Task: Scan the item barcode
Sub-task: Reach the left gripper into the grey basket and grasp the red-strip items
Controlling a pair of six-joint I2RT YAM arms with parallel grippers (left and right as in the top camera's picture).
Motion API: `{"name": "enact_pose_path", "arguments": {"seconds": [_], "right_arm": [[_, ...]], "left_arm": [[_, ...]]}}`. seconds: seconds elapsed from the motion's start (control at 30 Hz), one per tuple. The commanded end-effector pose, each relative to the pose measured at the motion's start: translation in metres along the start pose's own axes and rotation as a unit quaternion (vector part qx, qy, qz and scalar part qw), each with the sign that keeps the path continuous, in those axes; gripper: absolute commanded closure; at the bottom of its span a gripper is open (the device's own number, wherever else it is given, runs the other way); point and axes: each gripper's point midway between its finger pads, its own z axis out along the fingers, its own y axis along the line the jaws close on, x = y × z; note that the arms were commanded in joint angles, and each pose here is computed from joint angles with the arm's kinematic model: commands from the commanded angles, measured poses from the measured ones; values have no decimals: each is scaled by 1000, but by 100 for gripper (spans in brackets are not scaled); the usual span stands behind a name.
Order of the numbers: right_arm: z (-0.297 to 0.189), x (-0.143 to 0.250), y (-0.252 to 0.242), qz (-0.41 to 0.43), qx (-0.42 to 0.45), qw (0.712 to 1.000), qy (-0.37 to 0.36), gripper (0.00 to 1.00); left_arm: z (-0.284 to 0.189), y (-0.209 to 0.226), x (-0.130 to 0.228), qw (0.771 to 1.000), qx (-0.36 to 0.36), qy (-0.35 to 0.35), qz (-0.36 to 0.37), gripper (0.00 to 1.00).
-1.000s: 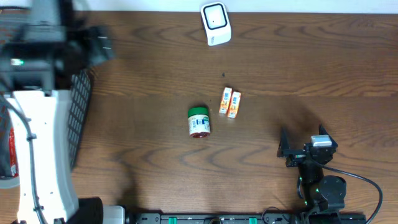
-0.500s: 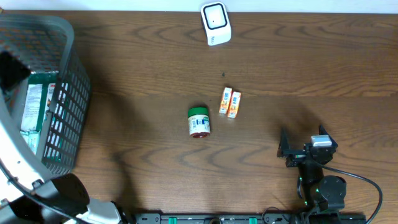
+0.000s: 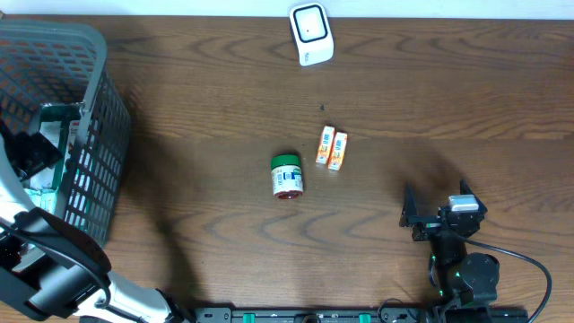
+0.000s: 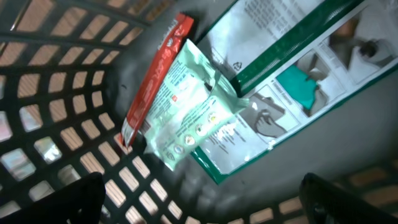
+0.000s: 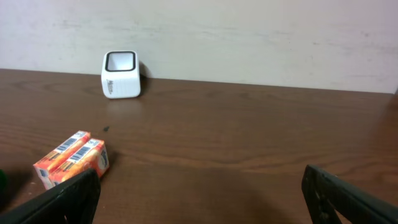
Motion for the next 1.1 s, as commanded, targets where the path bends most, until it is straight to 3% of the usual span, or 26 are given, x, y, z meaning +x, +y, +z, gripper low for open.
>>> {"name": "enact_pose_path", "arguments": {"seconds": [0.0,0.37,0.6,1.07], "right_arm": [[0,1,2,-6,-4,1000,1,1],[0,0,2,-6,-4,1000,0,1],[0,1,2,-6,-4,1000,1,1],[0,0,2,-6,-4,1000,0,1]], "left_arm": [[14,10,5,999,-37,6,38,1],[63,32,17,998,-47,27,14,2],[83,30,21,999,1,47,-13,2],[90,29,20,998,6,45,32,2]]}}
